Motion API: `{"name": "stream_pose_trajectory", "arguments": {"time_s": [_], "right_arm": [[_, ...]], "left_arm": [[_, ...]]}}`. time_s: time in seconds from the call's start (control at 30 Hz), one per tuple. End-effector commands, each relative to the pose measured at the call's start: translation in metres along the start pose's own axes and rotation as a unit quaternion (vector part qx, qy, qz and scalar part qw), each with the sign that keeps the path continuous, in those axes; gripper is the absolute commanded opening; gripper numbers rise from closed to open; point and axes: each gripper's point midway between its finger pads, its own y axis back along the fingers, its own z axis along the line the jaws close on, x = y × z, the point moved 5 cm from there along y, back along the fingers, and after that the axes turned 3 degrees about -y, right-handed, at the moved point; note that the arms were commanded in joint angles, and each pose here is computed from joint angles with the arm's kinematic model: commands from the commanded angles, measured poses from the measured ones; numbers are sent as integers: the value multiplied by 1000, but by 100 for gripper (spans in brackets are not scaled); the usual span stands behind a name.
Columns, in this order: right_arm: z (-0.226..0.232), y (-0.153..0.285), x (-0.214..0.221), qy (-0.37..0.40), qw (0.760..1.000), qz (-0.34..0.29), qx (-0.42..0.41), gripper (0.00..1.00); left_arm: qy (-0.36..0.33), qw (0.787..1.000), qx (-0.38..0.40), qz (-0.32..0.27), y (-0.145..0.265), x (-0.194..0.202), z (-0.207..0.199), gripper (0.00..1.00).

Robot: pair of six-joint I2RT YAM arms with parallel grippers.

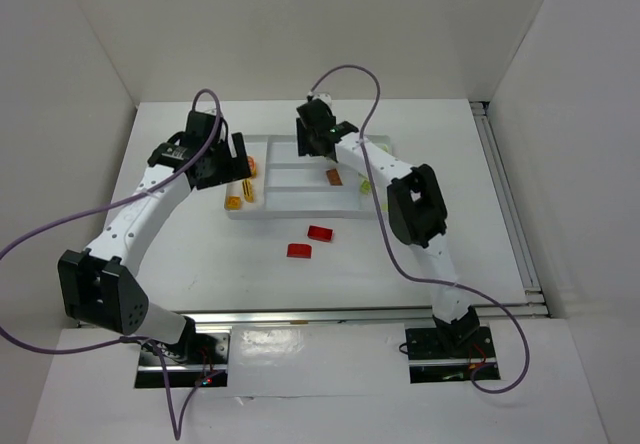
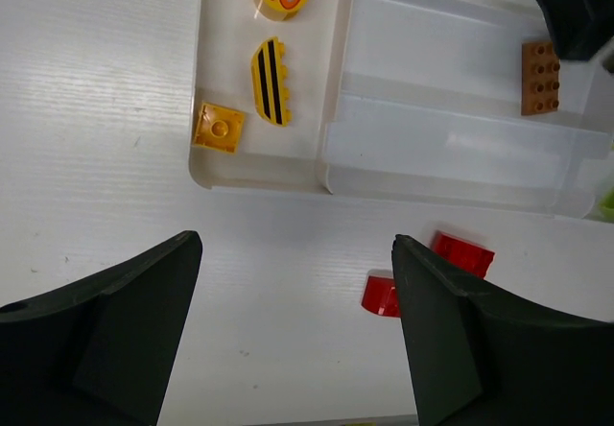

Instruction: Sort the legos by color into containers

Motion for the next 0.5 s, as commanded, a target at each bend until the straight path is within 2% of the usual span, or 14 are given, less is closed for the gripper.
{"name": "stream_pose_trajectory", "arguments": {"time_s": [0.0, 0.03, 0.07, 0.1, 0.17, 0.2, 0.27, 0.3, 0.33, 0.37, 0.43, 0.47], "right_arm": [[-1, 72, -18, 2, 999, -42, -17, 62], [2, 108, -37, 5, 995, -78, -63, 59], [-3, 116, -25, 13, 995, -70, -74, 56], [-15, 114, 19, 34, 997, -27, -71, 56], [-20, 145, 33, 47, 995, -25, -81, 55], [-31, 146, 67, 62, 995, 8, -72, 55], [-28, 168, 84, 72, 994, 13, -80, 55], [-32, 170, 107, 84, 992, 37, -84, 55], [-22, 180, 122, 101, 986, 56, -120, 59], [-19, 187, 129, 106, 983, 62, -136, 68], [-12, 193, 154, 136, 976, 84, -151, 79], [-10, 191, 159, 142, 975, 89, -149, 79]], "left_arm": [[-16, 999, 43, 12, -1, 12, -7, 91], [-12, 998, 53, 29, -12, 27, -7, 91], [-11, 997, 65, 39, -16, 35, -11, 91], [-7, 997, 55, 45, -19, 42, -10, 91], [0, 997, 39, 62, -27, 55, -8, 91], [0, 998, 35, 60, -27, 54, -7, 91], [5, 998, 37, 57, -28, 53, -8, 91], [5, 998, 37, 56, -28, 53, -8, 91], [5, 998, 37, 56, -29, 51, -9, 91], [6, 998, 41, 47, -26, 44, -12, 91], [7, 998, 51, 39, -24, 35, -17, 91], [7, 998, 51, 39, -24, 35, -17, 91]]}}
